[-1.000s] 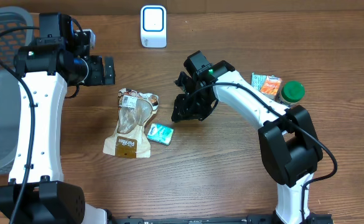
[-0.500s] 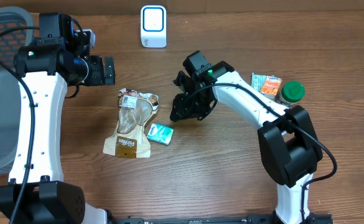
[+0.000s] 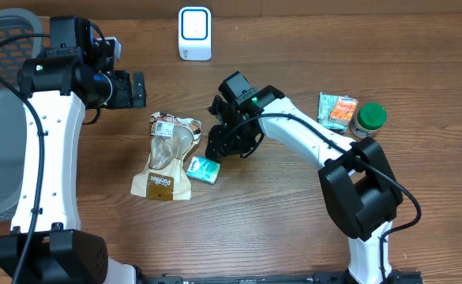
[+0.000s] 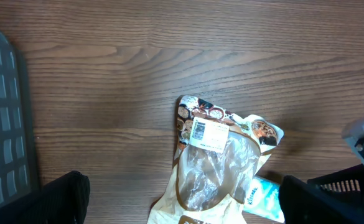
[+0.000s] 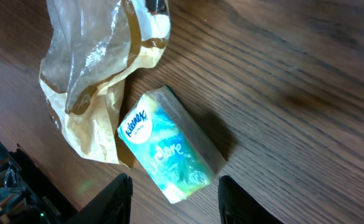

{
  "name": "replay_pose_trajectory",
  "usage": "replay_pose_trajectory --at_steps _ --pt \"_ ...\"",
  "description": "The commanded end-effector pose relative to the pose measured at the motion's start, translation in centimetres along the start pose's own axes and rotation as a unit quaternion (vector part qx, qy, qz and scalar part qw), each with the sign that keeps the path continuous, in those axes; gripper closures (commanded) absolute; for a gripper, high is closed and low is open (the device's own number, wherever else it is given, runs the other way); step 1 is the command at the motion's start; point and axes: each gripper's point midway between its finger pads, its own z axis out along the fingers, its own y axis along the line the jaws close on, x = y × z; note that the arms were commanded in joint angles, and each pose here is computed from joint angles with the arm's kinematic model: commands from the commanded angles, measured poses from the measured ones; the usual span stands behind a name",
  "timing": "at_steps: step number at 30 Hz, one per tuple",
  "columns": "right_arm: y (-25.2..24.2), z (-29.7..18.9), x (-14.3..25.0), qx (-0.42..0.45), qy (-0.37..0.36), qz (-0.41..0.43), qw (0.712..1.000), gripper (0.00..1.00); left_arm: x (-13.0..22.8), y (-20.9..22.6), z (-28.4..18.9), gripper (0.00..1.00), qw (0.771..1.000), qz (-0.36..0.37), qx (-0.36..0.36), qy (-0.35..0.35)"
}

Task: Scan the item barcode
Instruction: 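Lower the right gripper around the teal Kleenex tissue pack and grasp it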

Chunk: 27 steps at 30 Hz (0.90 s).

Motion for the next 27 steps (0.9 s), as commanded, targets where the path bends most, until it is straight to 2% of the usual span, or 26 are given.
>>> replay_pose_trajectory --at_steps 1,22,24,27 --pt "-0.1 0.9 0.4 0.003 0.009 0.004 1.000 0.59 -0.6 -0.1 -0.2 0.00 1.000 0.009 0.003 -0.008" --pt "-1.4 5.2 2.8 -0.007 0.083 0.084 0.993 0.59 -0.6 -0.1 -0.2 0.00 1.000 0.009 0.003 -0.008" --pt "-1.4 5.2 2.8 -0.005 0.082 0.091 0.992 0.66 -0.6 -0.1 -0.2 0.00 1.000 0.009 0.003 -0.008" --pt "-1.5 5.2 2.7 -0.004 0.080 0.094 0.992 0.83 -0.6 -0.1 -0.2 0.00 1.000 0.009 0.003 -0.008"
